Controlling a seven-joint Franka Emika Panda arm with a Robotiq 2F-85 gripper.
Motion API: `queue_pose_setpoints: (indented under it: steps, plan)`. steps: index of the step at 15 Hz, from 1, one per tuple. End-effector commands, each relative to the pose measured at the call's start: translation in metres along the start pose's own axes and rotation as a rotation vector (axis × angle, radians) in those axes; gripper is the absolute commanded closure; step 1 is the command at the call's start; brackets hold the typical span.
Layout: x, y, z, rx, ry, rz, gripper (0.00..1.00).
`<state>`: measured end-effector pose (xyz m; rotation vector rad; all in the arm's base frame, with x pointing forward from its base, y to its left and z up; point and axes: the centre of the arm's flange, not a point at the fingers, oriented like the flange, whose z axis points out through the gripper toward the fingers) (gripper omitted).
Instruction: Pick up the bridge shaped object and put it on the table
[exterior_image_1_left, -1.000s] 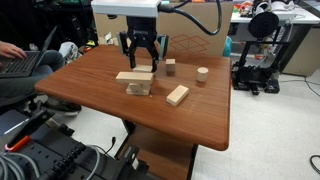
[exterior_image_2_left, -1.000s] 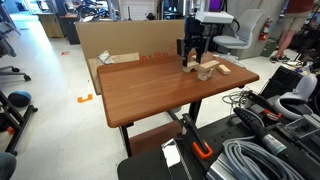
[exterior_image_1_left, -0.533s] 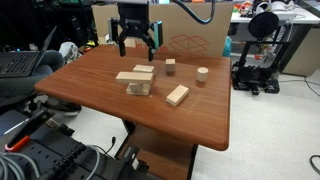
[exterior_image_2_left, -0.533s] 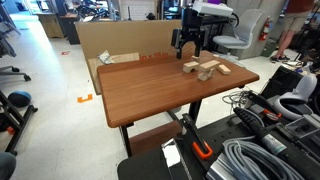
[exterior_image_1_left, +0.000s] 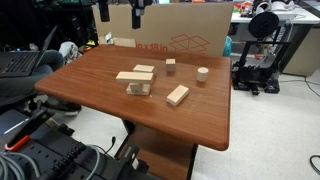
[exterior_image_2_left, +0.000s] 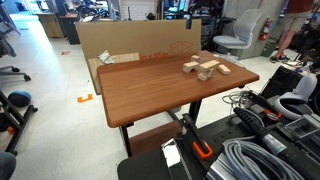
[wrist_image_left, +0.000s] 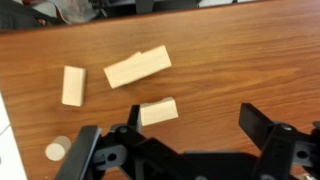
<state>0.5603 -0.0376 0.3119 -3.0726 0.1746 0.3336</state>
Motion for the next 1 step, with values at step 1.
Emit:
queue_pose_setpoints:
  steps: [1]
  plan:
    - [-0.0335,0.0690,0.0202,-0.075,-0.149,0.116,0.00]
